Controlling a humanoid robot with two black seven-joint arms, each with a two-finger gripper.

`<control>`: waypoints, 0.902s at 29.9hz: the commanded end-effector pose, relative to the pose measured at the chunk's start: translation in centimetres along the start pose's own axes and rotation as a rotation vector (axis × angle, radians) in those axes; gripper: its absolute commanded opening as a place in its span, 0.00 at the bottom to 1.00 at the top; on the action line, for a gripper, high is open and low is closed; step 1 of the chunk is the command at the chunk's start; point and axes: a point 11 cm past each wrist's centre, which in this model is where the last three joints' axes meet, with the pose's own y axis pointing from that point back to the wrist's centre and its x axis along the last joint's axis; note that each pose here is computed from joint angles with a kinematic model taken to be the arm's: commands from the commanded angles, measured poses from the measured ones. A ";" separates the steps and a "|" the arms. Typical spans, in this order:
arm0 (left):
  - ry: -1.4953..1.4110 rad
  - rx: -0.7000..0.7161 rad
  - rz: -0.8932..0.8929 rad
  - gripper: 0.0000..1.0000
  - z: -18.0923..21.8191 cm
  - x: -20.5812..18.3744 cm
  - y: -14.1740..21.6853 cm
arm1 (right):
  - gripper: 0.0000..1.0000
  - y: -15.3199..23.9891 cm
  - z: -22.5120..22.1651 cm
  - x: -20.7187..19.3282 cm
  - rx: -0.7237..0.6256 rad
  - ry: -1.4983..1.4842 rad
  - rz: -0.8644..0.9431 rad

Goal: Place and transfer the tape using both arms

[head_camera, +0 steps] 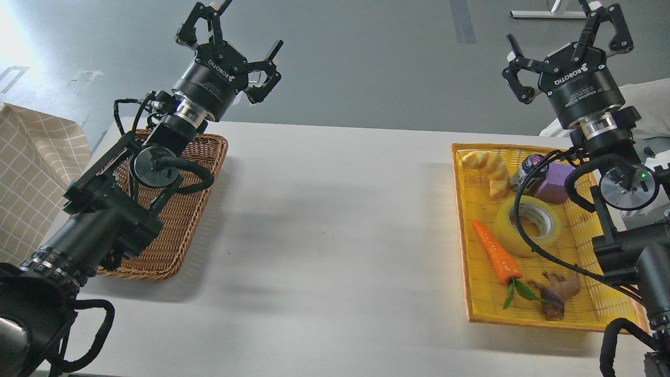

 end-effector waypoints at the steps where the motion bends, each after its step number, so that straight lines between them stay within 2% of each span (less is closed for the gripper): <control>1: -0.003 -0.003 0.000 0.98 0.2 0.0 0.0 | 1.00 0.0 0.0 0.0 0.000 0.000 0.000; 27: -0.003 -0.014 0.003 0.98 0.7 0.1 0.0 | 1.00 0.1 -0.8 0.2 0.035 -0.010 0.006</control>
